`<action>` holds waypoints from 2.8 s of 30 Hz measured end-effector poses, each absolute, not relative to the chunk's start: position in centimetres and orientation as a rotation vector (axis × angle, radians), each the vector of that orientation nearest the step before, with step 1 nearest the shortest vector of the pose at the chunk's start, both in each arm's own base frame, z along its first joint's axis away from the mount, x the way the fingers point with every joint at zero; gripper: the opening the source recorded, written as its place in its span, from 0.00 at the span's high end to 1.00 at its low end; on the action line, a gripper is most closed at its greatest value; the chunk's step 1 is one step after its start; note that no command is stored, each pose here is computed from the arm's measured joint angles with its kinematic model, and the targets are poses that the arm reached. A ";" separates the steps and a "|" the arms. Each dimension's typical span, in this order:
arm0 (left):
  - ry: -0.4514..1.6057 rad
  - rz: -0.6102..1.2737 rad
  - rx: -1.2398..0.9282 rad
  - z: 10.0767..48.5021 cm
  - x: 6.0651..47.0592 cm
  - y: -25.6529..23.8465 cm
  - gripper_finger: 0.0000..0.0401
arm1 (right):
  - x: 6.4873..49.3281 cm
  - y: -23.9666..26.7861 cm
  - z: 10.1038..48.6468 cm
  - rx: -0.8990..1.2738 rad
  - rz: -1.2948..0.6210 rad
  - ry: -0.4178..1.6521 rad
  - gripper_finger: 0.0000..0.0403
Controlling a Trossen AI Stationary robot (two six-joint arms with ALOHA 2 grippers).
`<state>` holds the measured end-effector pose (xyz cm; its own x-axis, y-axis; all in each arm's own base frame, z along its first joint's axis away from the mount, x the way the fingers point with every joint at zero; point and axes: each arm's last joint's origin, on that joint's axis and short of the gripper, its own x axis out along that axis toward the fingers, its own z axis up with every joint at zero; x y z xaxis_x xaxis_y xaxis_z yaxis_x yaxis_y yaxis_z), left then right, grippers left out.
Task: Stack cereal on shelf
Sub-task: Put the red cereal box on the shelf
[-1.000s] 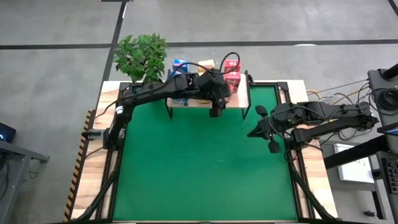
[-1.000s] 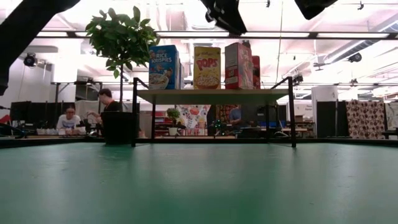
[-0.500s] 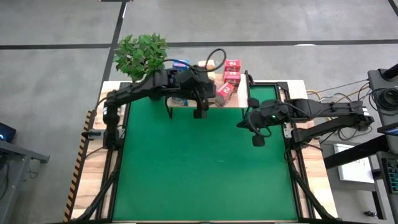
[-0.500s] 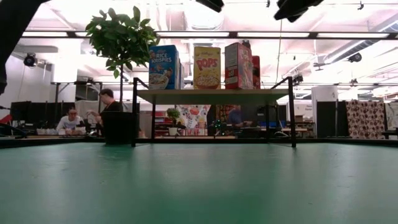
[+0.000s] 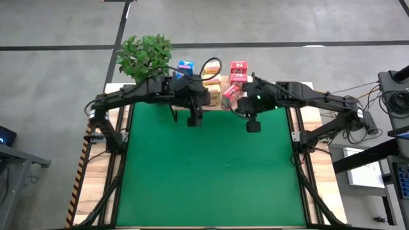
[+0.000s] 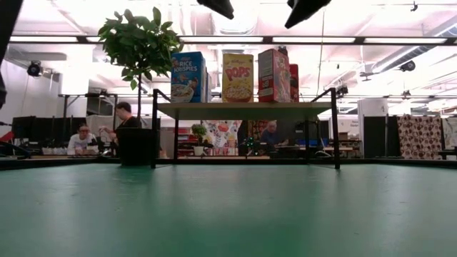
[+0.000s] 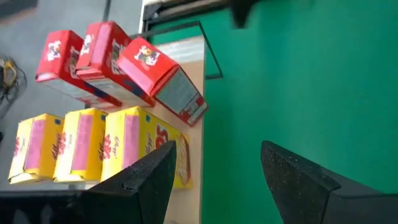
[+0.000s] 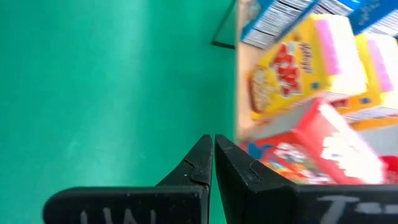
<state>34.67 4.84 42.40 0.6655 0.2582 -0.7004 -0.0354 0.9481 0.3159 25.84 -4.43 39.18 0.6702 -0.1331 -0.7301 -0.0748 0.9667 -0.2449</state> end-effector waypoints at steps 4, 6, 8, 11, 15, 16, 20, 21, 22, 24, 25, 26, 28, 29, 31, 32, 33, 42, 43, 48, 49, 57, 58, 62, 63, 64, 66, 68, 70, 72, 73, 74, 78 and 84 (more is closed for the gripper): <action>0.734 0.182 0.288 41.7 32.6 4.4 0.46 | 26.4 -6.3 40.3 -0.282 -0.069 0.888 0.98; 0.681 0.193 0.284 41.5 31.4 4.3 0.46 | 26.6 -7.3 40.7 -0.298 -0.079 0.915 0.98; 0.635 0.204 0.277 41.1 30.1 4.2 0.46 | 27.0 -8.2 41.0 -0.320 -0.084 0.935 0.98; 0.553 0.221 0.265 40.8 28.3 3.9 0.46 | 27.4 -9.3 41.0 -0.357 -0.070 0.990 0.97; 0.486 0.233 0.258 40.4 26.2 3.7 0.46 | 28.3 -10.8 40.8 -0.398 -0.087 1.066 0.90; 0.469 0.236 0.257 40.3 25.8 3.6 0.46 | 28.6 -11.1 40.8 -0.406 -0.101 1.084 0.86; 0.426 0.243 0.254 40.0 24.5 3.5 0.46 | 29.7 -12.0 40.8 -0.408 -0.123 1.157 0.71; 0.420 0.243 0.254 39.9 24.2 3.4 0.46 | 30.0 -12.1 40.8 -0.406 -0.117 1.170 0.67; 0.422 0.243 0.254 39.7 23.9 3.4 0.46 | 30.2 -12.1 41.0 -0.402 -0.114 1.178 0.63; 0.419 0.244 0.254 39.6 23.5 3.4 0.46 | 30.6 -12.2 41.2 -0.390 -0.118 1.178 0.55; 0.422 0.244 0.253 39.4 23.4 3.3 0.46 | 30.8 -12.3 41.3 -0.387 -0.121 1.170 0.52; 0.423 0.244 0.253 39.3 23.2 3.3 0.46 | 30.9 -12.3 41.4 -0.388 -0.122 1.165 0.49; 0.427 0.243 0.254 39.0 23.1 3.3 0.46 | 30.9 -12.4 41.7 -0.391 -0.126 1.157 0.45; 0.431 0.243 0.254 38.8 23.0 3.3 0.46 | 30.9 -12.3 41.9 -0.392 -0.129 1.152 0.43; 0.439 0.242 0.254 38.6 23.0 3.3 0.46 | 30.6 -12.3 42.3 -0.393 -0.133 1.146 0.40; 0.442 0.241 0.254 38.5 23.0 3.3 0.46 | 30.6 -12.2 42.6 -0.386 -0.141 1.137 0.39; 0.445 0.241 0.254 38.4 23.1 3.3 0.46 | 30.5 -12.2 42.8 -0.381 -0.147 1.130 0.38; 0.455 0.237 0.263 38.2 23.3 3.3 0.46 | 30.9 -12.0 42.3 -0.300 -0.072 1.117 0.36; 0.455 0.237 0.263 38.2 23.3 3.3 0.46 | 31.1 -12.1 42.0 -0.299 -0.070 1.124 0.36; 0.455 0.237 0.262 38.2 23.3 3.3 0.46 | 31.8 -12.5 41.2 -0.307 -0.073 1.156 0.37; 0.455 0.237 0.262 38.2 23.3 3.3 0.46 | 31.9 -12.5 41.1 -0.306 -0.072 1.159 0.37; 0.457 0.237 0.259 38.2 23.3 3.3 0.46 | 32.4 -12.9 40.3 -0.304 -0.062 1.183 0.37; 0.458 0.237 0.259 38.2 23.3 3.3 0.46 | 32.5 -12.9 40.2 -0.304 -0.059 1.188 0.37; 0.460 0.236 0.258 38.1 23.3 3.3 0.46 | 32.6 -12.9 39.9 -0.302 -0.053 1.200 0.38; 0.461 0.236 0.258 38.1 23.3 3.3 0.46 | 32.6 -13.0 39.9 -0.305 -0.050 1.202 0.39; 0.461 0.236 0.258 38.1 23.3 3.3 0.46 | 32.6 -12.9 39.8 -0.306 -0.048 1.203 0.40; 0.463 0.235 0.258 38.1 23.3 3.3 0.46 | 32.6 -13.0 39.8 -0.303 -0.050 1.203 0.43; 0.463 0.235 0.258 38.1 23.3 3.3 0.46 | 32.6 -13.0 39.7 -0.299 -0.051 1.205 0.46; 0.463 0.235 0.258 38.1 23.3 3.3 0.46 | 32.7 -13.0 39.6 -0.298 -0.052 1.206 0.49; 0.463 0.235 0.258 38.1 23.3 3.3 0.46 | 32.7 -13.0 39.6 -0.297 -0.052 1.207 0.51; 0.463 0.235 0.258 38.1 23.3 3.3 0.46 | 32.7 -13.0 39.6 -0.296 -0.052 1.208 0.52; 0.463 0.235 0.258 38.1 23.3 3.3 0.46 | 32.7 -13.0 39.6 -0.296 -0.052 1.208 0.53; 0.463 0.236 0.254 38.1 23.3 3.3 0.46 | 32.6 -12.9 39.6 -0.281 -0.061 1.211 0.55; 0.471 0.235 0.250 38.0 23.2 3.3 0.46 | 31.7 -12.8 39.9 -0.163 -0.128 1.243 0.55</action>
